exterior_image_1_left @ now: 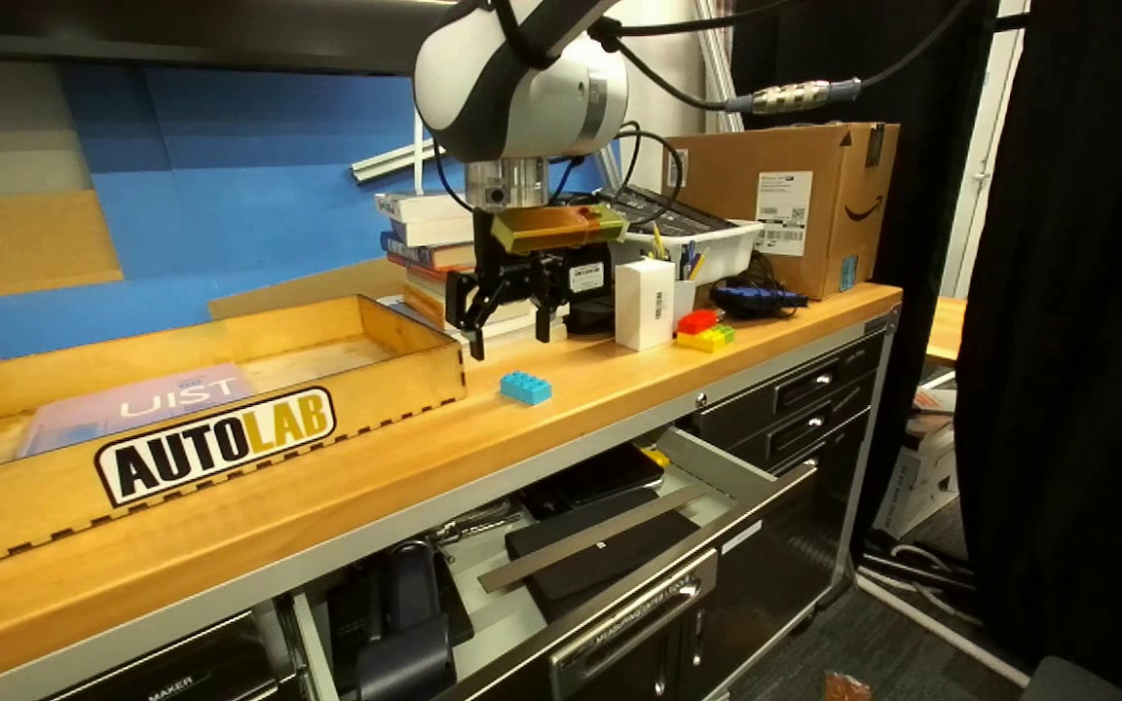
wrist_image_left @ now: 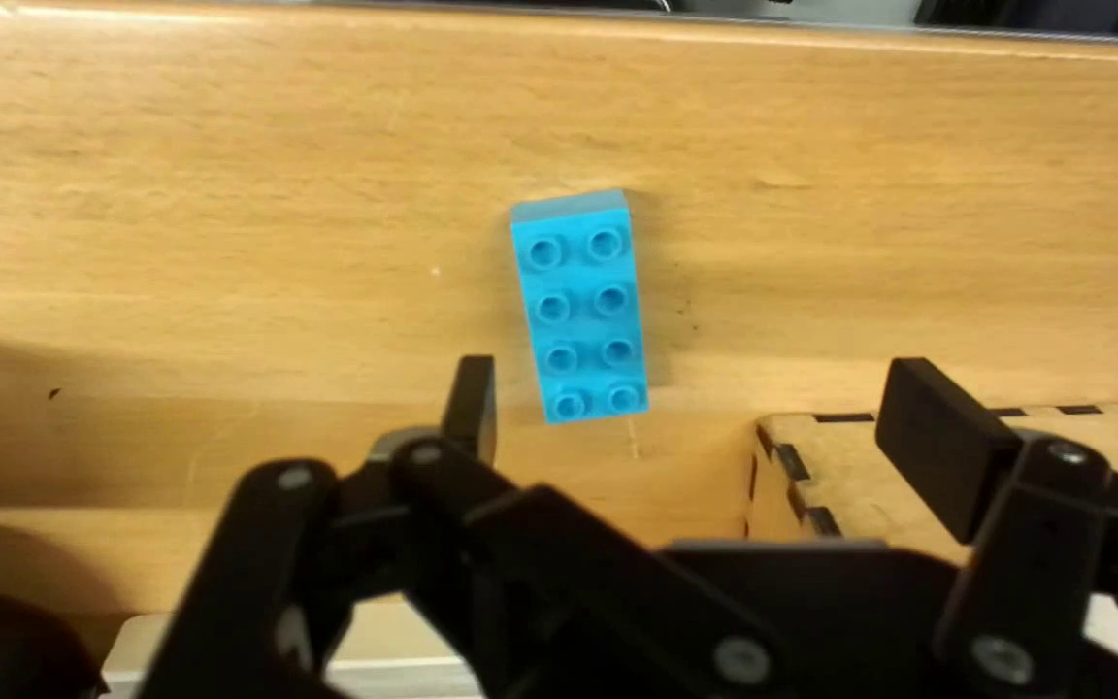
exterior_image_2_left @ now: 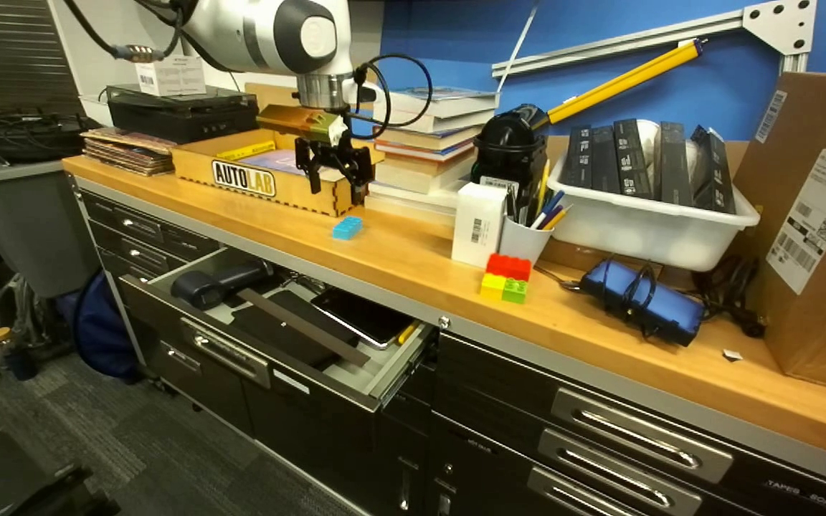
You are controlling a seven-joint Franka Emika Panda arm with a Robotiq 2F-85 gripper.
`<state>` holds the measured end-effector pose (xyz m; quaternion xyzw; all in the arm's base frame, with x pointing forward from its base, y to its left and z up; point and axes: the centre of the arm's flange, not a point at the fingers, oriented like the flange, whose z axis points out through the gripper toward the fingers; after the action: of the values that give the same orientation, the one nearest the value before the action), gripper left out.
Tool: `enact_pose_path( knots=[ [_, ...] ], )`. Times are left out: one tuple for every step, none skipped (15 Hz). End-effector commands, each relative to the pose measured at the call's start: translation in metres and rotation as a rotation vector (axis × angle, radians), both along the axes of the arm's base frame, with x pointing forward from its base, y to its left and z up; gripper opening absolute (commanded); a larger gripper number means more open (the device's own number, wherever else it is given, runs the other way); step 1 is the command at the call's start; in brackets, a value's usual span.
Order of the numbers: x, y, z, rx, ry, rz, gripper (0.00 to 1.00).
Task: Put the blue object inside the drawer then close the drawer.
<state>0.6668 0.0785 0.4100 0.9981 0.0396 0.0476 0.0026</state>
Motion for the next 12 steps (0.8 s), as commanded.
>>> enact_pose_path(
  knots=[
    [0.024, -0.003, -0.012, 0.006, -0.004, -0.025, 1.0],
    [0.026, -0.004, -0.016, 0.002, 0.001, -0.029, 1.0],
    [0.027, -0.004, -0.02, 0.003, 0.004, -0.035, 1.0],
    [0.029, -0.004, -0.024, 0.005, 0.01, -0.037, 1.0],
    [0.029, -0.005, -0.028, 0.006, 0.015, -0.041, 1.0],
    [0.03, -0.005, -0.031, 0.005, 0.02, -0.043, 1.0],
    [0.029, -0.006, -0.035, 0.005, 0.022, -0.048, 1.0],
    [0.029, -0.007, -0.037, 0.005, 0.025, -0.053, 1.0],
    [0.028, -0.008, -0.04, 0.005, 0.029, -0.057, 0.98],
    [0.028, -0.009, -0.042, 0.005, 0.031, -0.06, 0.74],
    [0.027, -0.011, -0.043, 0.005, 0.033, -0.066, 0.73],
    [0.027, -0.012, -0.043, 0.004, 0.034, -0.069, 0.7]
  ],
)
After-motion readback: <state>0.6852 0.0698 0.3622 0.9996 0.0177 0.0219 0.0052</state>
